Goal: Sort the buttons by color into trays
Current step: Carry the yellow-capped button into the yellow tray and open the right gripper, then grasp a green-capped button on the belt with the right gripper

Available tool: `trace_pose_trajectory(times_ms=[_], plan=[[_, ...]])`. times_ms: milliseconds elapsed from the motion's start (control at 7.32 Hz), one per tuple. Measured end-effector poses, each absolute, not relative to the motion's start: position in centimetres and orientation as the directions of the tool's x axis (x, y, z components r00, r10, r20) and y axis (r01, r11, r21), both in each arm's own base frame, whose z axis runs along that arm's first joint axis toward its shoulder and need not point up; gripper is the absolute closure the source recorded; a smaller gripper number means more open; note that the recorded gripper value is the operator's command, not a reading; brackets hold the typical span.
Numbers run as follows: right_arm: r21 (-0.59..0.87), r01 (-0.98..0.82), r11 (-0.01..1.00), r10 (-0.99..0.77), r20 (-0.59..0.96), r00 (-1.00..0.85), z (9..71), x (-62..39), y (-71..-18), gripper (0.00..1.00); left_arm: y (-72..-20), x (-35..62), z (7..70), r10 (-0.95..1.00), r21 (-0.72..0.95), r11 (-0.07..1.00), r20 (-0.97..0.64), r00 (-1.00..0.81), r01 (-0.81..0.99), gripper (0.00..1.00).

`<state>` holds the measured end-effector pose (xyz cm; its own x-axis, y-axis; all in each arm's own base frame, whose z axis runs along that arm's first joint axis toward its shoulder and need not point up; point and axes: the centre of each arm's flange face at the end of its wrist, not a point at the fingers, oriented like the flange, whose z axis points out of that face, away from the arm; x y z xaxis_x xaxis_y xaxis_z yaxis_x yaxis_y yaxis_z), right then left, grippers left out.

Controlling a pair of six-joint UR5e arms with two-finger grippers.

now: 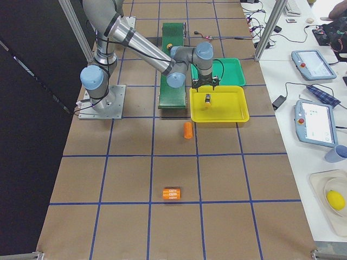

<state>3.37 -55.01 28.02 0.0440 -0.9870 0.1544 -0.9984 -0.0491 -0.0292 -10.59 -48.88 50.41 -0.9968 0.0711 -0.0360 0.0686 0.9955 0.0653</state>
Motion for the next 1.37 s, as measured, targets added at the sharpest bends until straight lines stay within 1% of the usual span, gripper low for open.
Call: trace_pose_trajectory(times_ms=[273, 410, 547, 1230, 1366], plan=[[0.011, -0.997, -0.071, -0.988, 0.136, 0.072, 29.8, 8.6, -47.3, 0.0, -48.9, -10.6, 50.4, 0.071, 0.065, 0.995, -0.036, -0.997, 0.069, 0.0], [0.02, -0.998, -0.055, -0.991, 0.122, 0.057, 29.4, 10.3, -44.4, 0.0, -48.9, -10.6, 50.4, 0.071, 0.066, 0.995, -0.036, -0.997, 0.068, 0.0], [0.019, -0.999, -0.039, -0.994, 0.106, 0.041, 28.7, 11.2, -42.8, 0.0, -48.9, -10.5, 50.3, 0.07, 0.067, 0.995, -0.036, -0.997, 0.068, 0.0], [0.008, -0.998, -0.066, -0.997, 0.044, 0.066, 26.0, 14.5, -41.0, 0.0, -48.9, -10.5, 50.5, 0.069, 0.065, 0.996, -0.036, -0.997, 0.066, 0.0], [0.013, -0.997, -0.071, -0.997, 0.023, 0.071, 25.1, 14.6, -41.1, 0.25, -48.9, -10.5, 50.5, 0.069, 0.064, 0.996, -0.036, -0.997, 0.066, 0.0]])
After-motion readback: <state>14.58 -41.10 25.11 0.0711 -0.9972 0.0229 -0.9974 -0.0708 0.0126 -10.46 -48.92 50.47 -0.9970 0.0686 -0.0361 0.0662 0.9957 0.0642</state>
